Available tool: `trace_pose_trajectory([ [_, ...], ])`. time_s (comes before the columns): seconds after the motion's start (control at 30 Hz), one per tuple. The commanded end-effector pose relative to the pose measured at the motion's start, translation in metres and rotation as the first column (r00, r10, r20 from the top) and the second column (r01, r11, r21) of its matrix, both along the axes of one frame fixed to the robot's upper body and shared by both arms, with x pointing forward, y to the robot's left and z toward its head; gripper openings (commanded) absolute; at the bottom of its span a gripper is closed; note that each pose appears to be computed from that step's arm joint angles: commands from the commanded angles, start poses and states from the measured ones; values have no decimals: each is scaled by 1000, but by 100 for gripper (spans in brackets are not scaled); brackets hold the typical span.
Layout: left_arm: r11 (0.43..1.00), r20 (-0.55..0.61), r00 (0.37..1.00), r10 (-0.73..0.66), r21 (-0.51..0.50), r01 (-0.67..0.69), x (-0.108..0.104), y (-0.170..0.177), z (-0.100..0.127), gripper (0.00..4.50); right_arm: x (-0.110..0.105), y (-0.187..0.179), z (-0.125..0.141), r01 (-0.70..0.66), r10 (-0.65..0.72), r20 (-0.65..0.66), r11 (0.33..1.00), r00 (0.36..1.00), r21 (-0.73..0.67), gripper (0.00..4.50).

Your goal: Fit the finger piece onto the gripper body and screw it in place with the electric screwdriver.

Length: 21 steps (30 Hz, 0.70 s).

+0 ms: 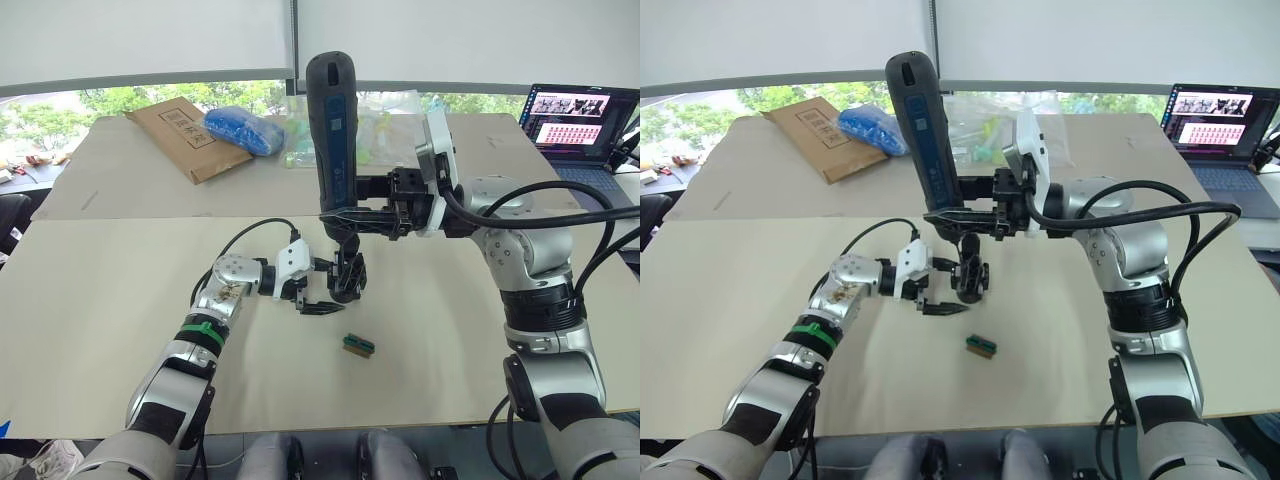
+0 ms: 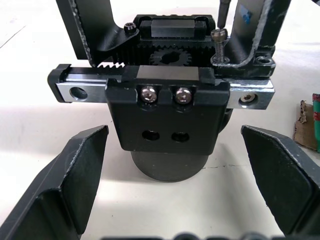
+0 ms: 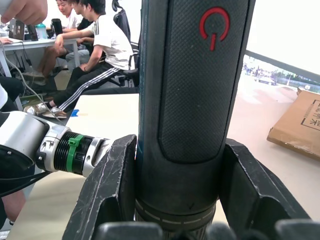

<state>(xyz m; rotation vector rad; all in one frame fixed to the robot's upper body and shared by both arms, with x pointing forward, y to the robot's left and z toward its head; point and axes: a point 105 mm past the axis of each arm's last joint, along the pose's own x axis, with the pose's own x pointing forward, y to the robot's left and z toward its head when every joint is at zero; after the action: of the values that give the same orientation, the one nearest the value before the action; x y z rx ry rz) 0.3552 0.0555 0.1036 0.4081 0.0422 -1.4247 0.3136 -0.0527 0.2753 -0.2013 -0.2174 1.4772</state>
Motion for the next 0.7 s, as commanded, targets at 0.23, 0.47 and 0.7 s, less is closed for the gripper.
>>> trace_pose_trajectory([
  [0.23,1000,60,998,-18,-19,19,1,-5,13,450,-12,4,20,-25,23,87,999,996,26,188],
  [0.47,1000,59,998,-13,-21,15,1,-5,12,450,-8,4,14,-11,9,67,1000,998,22,188],
  [0.7,1000,62,998,-5,-20,6,3,-5,13,450,-6,4,7,-7,6,47,1000,999,19,188],
])
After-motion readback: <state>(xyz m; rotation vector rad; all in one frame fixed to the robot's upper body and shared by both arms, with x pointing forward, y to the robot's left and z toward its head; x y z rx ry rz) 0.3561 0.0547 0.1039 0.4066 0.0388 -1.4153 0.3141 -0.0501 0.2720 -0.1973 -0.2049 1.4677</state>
